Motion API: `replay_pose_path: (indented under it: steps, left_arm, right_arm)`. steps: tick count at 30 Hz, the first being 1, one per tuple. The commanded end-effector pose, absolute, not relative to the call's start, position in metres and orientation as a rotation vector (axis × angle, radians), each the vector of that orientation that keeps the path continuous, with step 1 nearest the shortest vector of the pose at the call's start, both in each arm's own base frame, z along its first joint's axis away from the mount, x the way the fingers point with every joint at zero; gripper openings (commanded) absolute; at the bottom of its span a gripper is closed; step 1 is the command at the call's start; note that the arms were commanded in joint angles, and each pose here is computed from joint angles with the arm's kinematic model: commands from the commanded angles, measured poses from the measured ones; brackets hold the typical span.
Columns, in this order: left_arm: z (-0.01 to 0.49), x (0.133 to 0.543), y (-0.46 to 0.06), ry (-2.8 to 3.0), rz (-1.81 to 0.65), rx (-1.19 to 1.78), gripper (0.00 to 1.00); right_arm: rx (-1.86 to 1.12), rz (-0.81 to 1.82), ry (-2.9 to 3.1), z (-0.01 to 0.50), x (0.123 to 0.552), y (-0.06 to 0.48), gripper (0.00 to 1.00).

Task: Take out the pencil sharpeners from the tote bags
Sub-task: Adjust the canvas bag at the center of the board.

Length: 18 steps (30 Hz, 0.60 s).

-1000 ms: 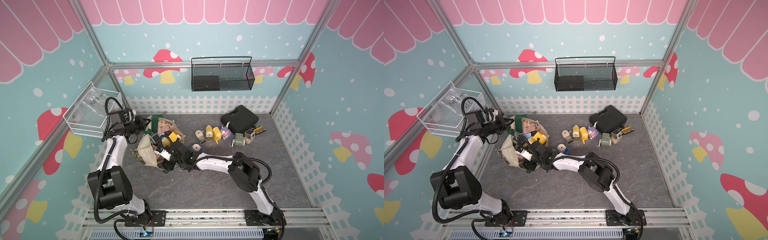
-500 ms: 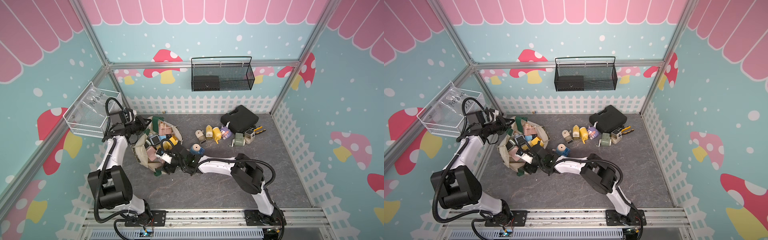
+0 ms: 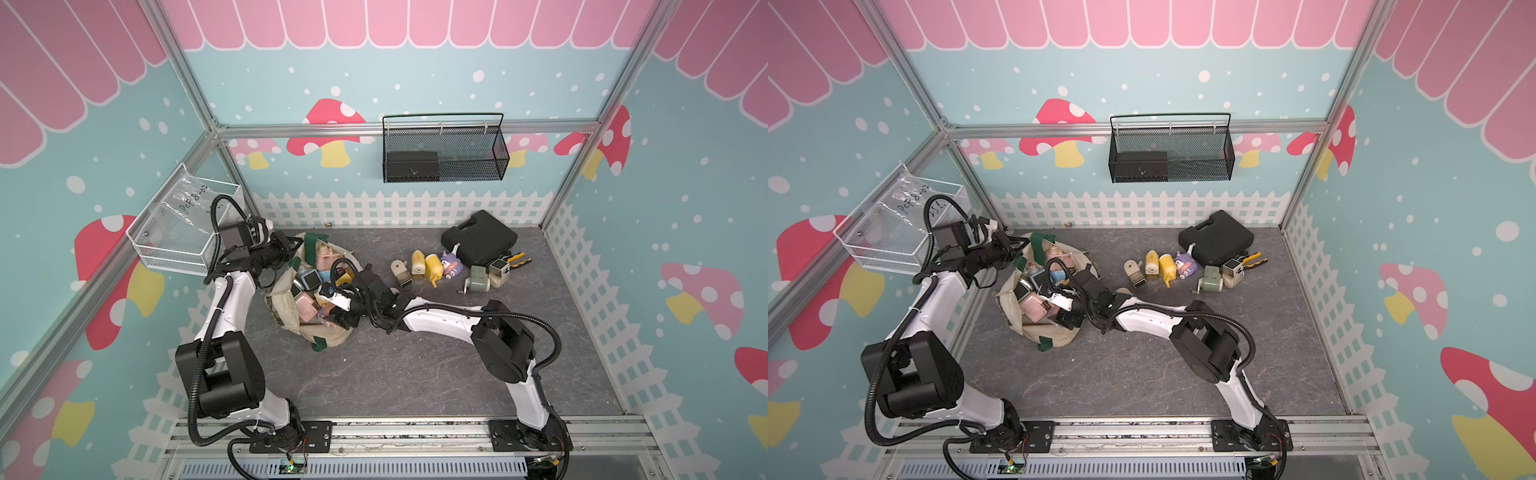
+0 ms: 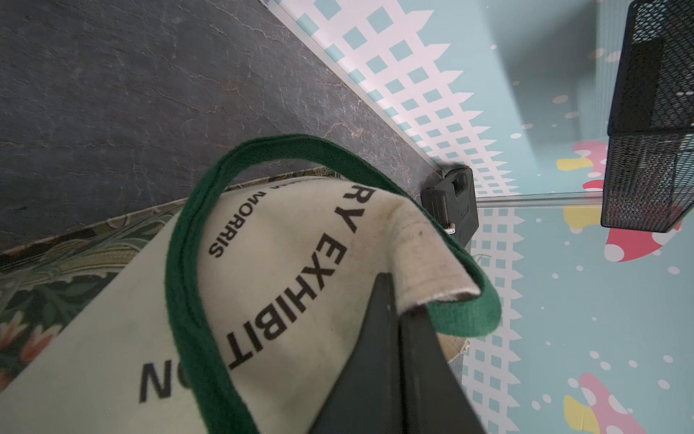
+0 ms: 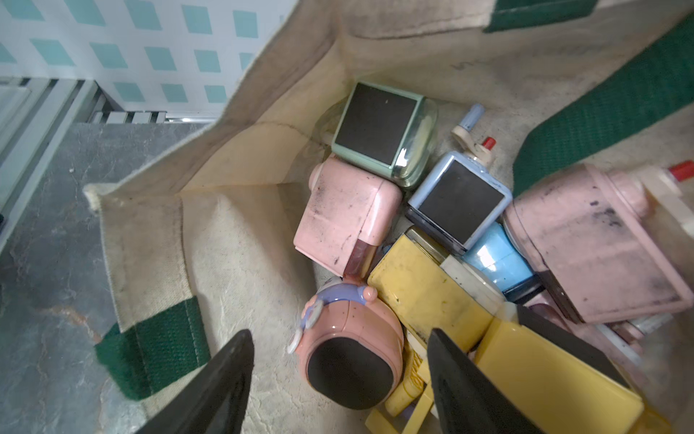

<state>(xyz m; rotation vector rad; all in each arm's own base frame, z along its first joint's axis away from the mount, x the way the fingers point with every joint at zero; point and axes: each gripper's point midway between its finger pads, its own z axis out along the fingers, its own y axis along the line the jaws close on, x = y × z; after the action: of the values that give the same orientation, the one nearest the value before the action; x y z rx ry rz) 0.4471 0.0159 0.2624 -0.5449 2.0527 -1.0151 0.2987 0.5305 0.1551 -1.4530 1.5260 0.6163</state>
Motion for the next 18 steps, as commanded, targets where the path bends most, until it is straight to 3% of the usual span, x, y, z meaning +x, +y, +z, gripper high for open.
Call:
replay_pose_path:
  steps: [1, 10, 18]
  left_arm:
    - [0.279, 0.447, 0.015, 2.005, -1.017, -0.493, 0.00]
    - [0.277, 0.447, 0.017, 2.007, -1.015, -0.499, 0.00]
    - [0.276, 0.448, 0.019, 2.007, -1.013, -0.506, 0.00]
  right_arm:
    - [-1.630, 0.476, 1.395, 0.141, 0.299, 0.532, 0.80]
    - [-1.856, 0.290, 1.246, 0.109, 0.308, 0.535, 0.85]
    - [-1.878, 0.293, 1.289, 0.086, 0.313, 0.542, 0.90]
